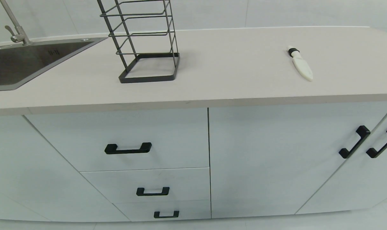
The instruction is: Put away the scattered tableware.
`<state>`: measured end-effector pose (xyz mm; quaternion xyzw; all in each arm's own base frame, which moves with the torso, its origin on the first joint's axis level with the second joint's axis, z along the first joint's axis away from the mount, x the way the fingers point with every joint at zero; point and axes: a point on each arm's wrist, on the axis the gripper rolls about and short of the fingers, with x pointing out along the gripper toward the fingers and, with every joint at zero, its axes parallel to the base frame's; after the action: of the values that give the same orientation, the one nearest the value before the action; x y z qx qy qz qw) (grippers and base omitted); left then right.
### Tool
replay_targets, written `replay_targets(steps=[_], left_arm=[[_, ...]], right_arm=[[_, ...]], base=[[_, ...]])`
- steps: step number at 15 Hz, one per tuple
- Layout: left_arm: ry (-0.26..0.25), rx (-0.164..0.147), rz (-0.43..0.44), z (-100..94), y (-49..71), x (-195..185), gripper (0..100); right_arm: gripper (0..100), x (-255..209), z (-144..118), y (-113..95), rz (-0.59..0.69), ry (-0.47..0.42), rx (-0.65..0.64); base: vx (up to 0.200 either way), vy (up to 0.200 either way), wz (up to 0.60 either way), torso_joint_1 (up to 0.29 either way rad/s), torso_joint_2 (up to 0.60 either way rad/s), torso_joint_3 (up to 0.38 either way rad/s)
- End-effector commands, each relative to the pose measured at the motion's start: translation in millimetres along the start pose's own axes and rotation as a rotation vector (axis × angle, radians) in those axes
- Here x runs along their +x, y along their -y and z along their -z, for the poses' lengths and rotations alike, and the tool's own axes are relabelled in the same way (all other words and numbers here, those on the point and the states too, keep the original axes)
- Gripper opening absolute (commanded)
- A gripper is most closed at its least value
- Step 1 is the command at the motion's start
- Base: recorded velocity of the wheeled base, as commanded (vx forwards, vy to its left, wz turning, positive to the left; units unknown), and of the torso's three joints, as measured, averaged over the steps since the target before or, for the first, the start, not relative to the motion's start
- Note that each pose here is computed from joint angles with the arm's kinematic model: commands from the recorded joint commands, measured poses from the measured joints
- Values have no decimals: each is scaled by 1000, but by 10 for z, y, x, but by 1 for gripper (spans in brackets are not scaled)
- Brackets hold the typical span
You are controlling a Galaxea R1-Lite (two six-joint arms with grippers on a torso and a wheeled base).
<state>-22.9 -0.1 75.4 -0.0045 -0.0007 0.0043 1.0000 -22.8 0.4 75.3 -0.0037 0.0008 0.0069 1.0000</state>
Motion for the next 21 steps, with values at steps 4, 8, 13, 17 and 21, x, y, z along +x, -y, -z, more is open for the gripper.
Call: replay_targets(steps=[4, 8, 13, 17, 21], left_arm=[[-1, -6, -11, -1, -2, 1, 100], [1, 6, -70, -3, -15, 1, 100], [-1, 53, -45, -2, -10, 1, 100], [-2, 44, -47, -1, -10, 1, 100], [1, -9, -47, -2, -10, 1, 100]], right_arm=[[100, 0, 0, 0, 0, 0, 0], [100, 0, 0, 0, 0, 0, 0], [100, 1, -1, 0, 0, -1, 0], [100, 1, -1, 0, 0, -1, 0], [100, 1, -1, 0, 0, -1, 0]], base=[[0, 0, 0, 220, -94, -110], [0, 0, 0, 215, -568, -207], [0, 0, 0, 212, -500, -209], [0, 0, 0, 207, -482, -217], [0, 0, 0, 338, -492, -238]])
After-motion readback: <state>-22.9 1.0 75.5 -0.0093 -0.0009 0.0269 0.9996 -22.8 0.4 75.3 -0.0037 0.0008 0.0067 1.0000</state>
